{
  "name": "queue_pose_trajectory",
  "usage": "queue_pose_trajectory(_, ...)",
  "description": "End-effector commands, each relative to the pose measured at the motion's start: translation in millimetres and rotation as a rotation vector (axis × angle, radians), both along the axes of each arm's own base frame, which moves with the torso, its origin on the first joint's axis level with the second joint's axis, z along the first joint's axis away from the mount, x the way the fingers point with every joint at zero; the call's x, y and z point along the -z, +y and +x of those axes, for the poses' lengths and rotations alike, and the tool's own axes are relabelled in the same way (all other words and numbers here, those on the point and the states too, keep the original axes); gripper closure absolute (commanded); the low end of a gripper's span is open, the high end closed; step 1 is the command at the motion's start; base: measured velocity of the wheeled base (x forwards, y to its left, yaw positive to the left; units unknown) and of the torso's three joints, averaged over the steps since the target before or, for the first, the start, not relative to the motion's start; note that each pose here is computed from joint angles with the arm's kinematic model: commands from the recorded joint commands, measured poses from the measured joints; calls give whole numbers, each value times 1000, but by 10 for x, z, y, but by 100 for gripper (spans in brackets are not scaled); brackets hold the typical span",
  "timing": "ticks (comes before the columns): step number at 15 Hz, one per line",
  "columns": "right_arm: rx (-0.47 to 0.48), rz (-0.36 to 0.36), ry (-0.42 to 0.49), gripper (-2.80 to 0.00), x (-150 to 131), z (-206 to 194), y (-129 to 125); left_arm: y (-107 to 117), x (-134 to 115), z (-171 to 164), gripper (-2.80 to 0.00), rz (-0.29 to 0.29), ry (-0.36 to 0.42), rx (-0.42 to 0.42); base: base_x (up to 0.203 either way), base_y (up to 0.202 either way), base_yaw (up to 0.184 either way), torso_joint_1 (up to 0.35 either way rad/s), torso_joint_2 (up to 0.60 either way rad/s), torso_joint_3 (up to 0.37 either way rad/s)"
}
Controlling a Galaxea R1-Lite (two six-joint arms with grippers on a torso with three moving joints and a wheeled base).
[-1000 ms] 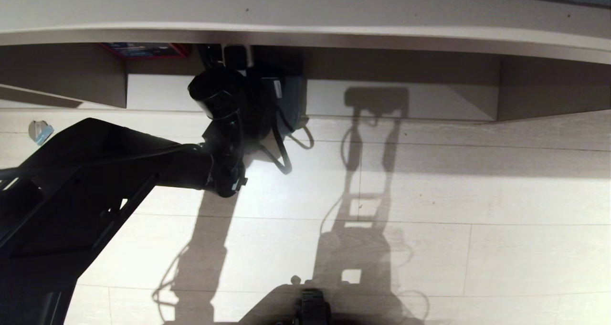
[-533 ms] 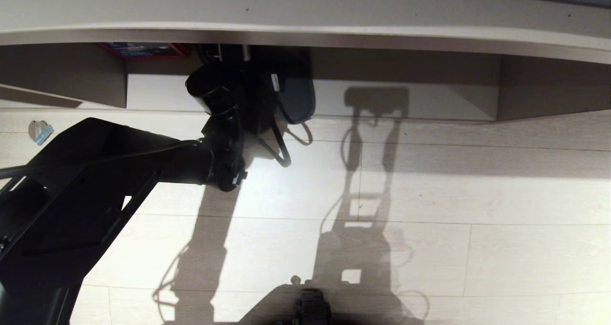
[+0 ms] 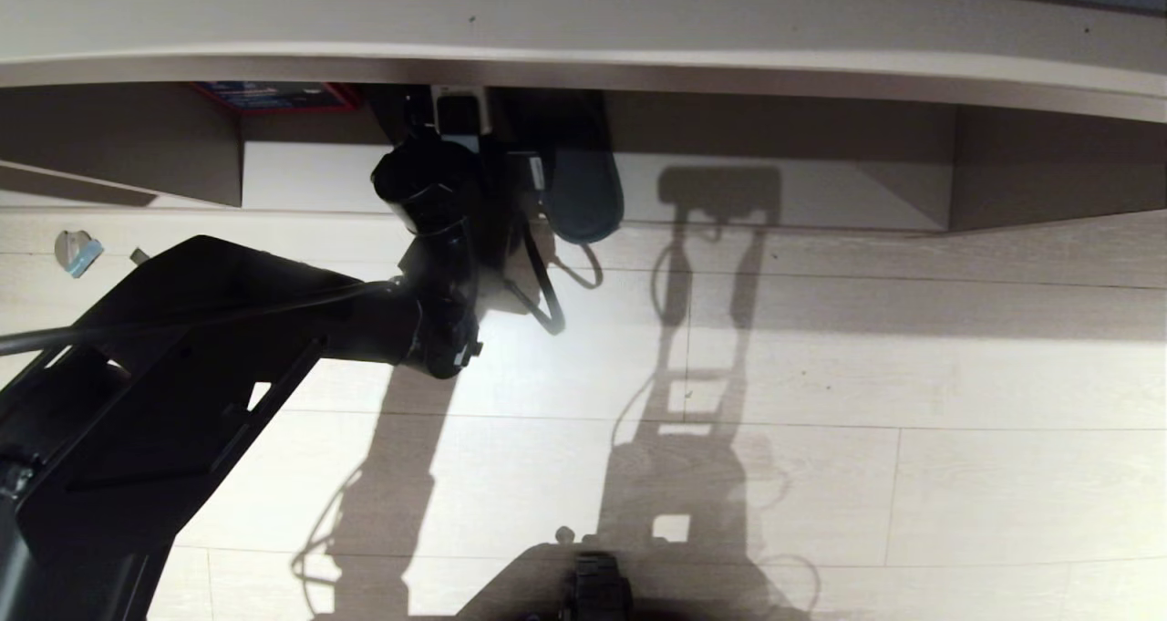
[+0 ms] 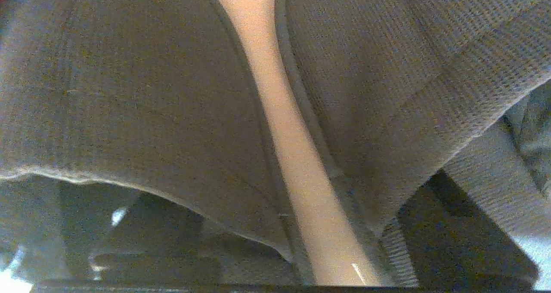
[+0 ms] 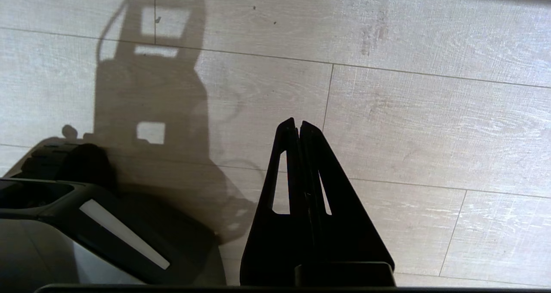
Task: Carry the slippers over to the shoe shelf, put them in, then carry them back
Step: Place the slippers into the shoe cabinet
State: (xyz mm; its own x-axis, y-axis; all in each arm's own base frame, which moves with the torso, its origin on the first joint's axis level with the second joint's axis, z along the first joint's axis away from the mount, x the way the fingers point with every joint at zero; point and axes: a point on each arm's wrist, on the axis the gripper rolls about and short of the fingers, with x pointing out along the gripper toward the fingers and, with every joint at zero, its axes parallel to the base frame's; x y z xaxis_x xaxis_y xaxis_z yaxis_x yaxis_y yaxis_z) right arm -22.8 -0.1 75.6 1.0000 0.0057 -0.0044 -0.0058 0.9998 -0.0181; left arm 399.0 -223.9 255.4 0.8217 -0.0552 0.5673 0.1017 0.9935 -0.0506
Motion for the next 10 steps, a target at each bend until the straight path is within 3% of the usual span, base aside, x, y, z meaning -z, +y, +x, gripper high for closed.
queue_pose_trajectory(1,0,0,1,0,0,1,0,-13,8,-78,-280,-2,-3,8,0,0,0,0,0,0)
queue_pose_trajectory(6,0,0,1,0,-3,0,0,17,-68,-148,-280,-13,-44,28,0,0,0,0,0,0)
queue_pose_trajectory(10,1,0,1,0,-1,1,0,100,-50,-286,-280,8,-10,29,0,0,0,0,0,0)
